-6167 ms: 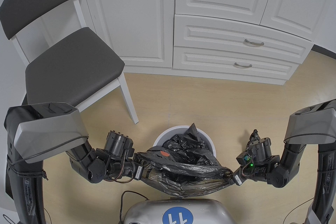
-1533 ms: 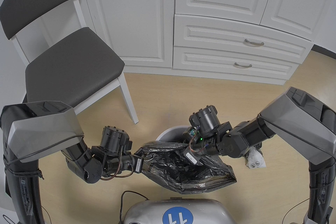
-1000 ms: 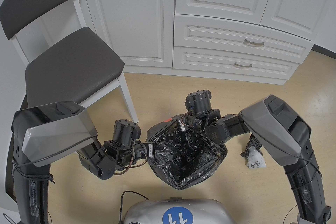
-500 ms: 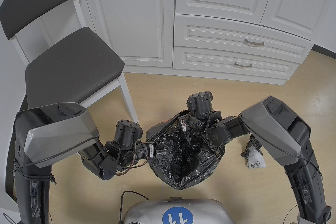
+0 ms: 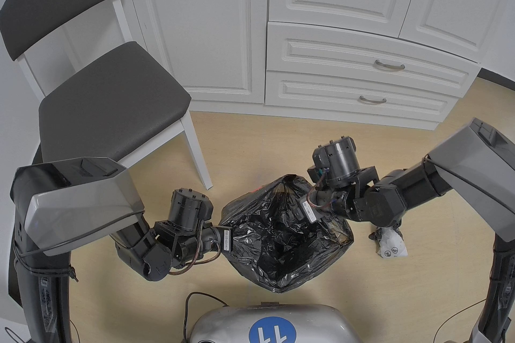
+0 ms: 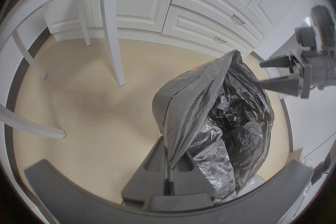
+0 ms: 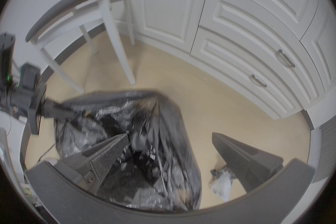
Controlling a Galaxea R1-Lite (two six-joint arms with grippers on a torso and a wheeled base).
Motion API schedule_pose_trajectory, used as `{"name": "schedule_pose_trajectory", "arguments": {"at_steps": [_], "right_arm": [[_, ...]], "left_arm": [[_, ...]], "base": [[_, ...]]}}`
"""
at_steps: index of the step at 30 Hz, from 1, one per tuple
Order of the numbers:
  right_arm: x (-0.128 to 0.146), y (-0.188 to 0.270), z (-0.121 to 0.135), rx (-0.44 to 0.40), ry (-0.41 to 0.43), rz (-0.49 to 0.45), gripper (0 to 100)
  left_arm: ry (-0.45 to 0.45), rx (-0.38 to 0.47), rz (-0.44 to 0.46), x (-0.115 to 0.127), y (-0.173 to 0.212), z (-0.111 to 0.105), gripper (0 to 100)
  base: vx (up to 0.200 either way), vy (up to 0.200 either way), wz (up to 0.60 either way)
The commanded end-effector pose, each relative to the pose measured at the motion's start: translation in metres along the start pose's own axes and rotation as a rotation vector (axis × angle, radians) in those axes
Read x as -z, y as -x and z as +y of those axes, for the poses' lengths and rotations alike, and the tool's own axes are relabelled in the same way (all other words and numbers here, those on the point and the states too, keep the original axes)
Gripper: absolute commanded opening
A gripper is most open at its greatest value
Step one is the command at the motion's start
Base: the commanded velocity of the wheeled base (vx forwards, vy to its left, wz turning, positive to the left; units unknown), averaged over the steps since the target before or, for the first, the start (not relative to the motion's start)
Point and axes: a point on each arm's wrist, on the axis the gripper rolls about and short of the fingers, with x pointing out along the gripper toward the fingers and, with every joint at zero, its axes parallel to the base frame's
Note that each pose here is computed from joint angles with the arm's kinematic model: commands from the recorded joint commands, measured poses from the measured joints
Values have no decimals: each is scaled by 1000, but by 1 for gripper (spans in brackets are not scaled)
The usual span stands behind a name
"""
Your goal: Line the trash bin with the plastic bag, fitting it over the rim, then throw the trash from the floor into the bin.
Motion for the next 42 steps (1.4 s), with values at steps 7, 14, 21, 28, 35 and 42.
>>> {"name": "schedule_pose_trajectory", "arguments": {"at_steps": [7, 14, 21, 28, 35, 42], "right_arm": [[63, -41, 31, 52, 86, 160, 100], [91, -88, 43, 71, 128, 204, 100], [84, -109, 35, 123, 98, 170, 100], [60, -135, 33, 143, 52, 67, 100], [37, -157, 40, 150, 7, -49, 100], [11, -166, 47, 122, -38, -173, 100]], "left_arm": [[-13, 5, -11, -5, 14, 0, 0], [-14, 6, -9, -4, 11, -1, 0], [-12, 7, -9, -4, 10, -1, 0], [-12, 7, -7, -3, 9, 0, 0], [-10, 5, -9, -4, 9, 1, 0], [-9, 4, -13, -4, 9, 0, 0]], "base": [[0, 0, 0], [0, 0, 0], [0, 0, 0], [0, 0, 0], [0, 0, 0], [0, 0, 0]]}}
